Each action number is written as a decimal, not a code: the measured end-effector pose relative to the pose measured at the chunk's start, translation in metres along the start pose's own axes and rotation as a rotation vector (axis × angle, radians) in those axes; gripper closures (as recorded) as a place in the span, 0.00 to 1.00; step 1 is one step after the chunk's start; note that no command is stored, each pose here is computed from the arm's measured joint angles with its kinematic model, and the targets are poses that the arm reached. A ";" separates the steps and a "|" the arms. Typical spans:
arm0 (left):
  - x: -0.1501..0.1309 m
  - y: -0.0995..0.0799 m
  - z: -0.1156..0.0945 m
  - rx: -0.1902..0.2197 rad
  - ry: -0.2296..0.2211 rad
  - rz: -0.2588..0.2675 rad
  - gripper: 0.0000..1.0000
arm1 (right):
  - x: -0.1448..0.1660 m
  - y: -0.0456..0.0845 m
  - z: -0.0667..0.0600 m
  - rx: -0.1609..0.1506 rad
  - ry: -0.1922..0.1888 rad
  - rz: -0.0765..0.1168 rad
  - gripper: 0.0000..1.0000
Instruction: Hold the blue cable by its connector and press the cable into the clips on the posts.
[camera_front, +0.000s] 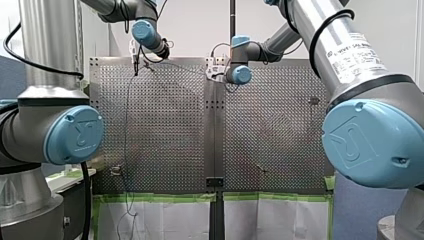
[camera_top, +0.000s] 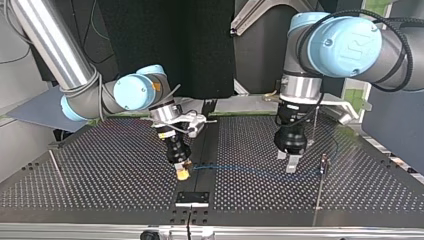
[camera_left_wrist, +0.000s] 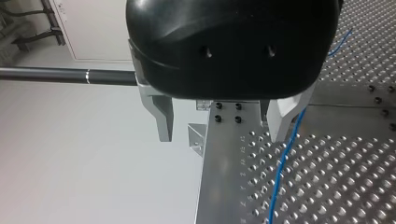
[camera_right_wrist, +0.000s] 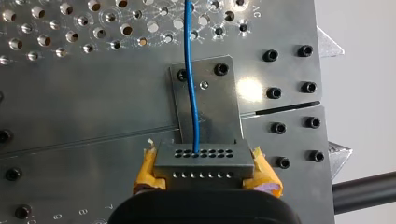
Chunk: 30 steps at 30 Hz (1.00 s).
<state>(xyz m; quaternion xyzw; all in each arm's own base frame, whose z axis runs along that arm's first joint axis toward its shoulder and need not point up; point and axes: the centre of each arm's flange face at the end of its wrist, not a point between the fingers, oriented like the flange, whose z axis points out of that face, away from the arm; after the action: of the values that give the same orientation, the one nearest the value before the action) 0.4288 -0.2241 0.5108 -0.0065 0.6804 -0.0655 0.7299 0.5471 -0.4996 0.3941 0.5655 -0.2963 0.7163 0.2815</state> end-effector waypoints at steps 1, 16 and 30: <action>0.002 -0.005 0.002 -0.001 0.004 -0.001 0.00 | 0.000 0.000 0.000 0.000 -0.001 0.000 1.00; 0.059 -0.001 0.028 -0.127 0.148 0.047 0.00 | -0.002 0.000 0.000 0.000 -0.004 0.001 1.00; 0.059 0.024 0.039 -0.170 0.150 0.079 0.00 | -0.002 0.000 0.000 0.001 -0.004 0.001 1.00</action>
<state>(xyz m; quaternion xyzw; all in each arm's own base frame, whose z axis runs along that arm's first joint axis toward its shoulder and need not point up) 0.4733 -0.2097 0.4526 -0.0368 0.7359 0.0210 0.6758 0.5475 -0.4999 0.3923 0.5669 -0.2970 0.7154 0.2803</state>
